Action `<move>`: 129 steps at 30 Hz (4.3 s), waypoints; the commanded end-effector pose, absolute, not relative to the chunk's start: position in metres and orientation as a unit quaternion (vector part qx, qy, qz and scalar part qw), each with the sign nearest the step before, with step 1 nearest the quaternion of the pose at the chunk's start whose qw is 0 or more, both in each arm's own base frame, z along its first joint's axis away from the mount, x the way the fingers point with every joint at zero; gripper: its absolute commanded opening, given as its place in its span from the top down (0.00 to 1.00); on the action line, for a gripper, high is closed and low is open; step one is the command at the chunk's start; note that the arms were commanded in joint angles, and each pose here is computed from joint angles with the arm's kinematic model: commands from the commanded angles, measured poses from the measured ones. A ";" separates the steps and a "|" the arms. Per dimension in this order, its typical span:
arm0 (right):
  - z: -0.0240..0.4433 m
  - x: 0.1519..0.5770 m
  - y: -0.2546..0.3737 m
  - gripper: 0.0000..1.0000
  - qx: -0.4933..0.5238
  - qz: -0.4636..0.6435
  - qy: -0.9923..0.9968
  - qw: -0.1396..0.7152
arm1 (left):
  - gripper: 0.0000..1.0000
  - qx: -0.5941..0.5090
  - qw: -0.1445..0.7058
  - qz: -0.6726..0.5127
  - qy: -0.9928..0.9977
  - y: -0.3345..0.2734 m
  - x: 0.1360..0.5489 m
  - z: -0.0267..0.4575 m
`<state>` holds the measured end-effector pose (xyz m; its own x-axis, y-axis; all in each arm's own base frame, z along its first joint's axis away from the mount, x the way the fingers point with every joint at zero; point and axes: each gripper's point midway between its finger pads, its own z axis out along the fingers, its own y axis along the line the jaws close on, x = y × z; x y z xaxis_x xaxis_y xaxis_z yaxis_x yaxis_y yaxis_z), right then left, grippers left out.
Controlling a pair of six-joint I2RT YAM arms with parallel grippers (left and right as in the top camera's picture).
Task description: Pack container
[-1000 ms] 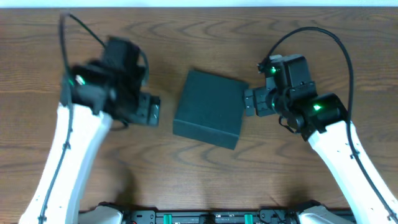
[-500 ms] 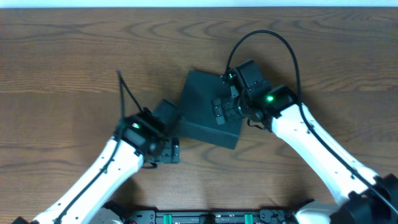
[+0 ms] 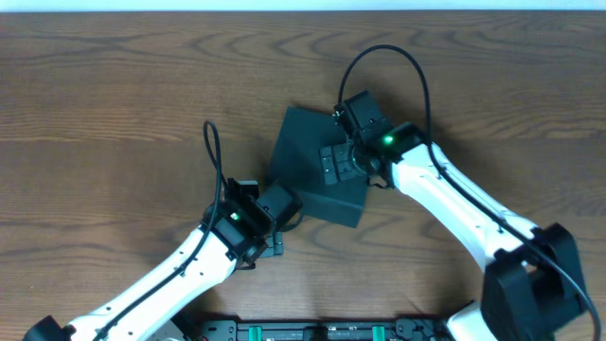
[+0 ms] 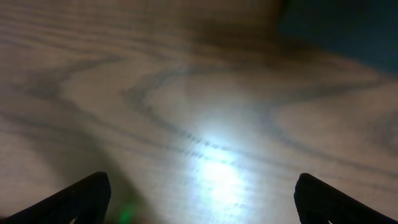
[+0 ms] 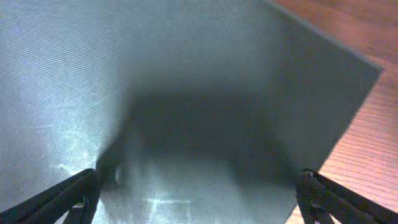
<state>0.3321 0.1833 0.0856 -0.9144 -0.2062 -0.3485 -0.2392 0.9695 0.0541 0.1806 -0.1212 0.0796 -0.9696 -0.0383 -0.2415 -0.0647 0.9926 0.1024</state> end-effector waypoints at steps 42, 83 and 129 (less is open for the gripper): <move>0.046 0.336 0.155 0.01 -0.086 -0.045 0.983 0.157 | 0.05 -0.003 0.258 0.077 0.963 -0.150 0.259 0.025; 0.079 0.323 0.052 0.01 0.111 -0.064 0.976 0.176 | 0.05 -0.022 0.218 -0.015 0.976 -0.086 0.334 0.064; 0.055 0.380 0.124 0.01 0.065 0.042 0.967 0.243 | 0.05 -0.102 0.118 -0.076 0.985 -0.108 0.292 0.050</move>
<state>0.3868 0.1006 0.0597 -0.8505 0.1689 -0.4981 0.1591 0.9853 0.0624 0.2938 -0.1059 0.0534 -0.9506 -0.2142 -0.2247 -0.1765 0.9684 -0.1764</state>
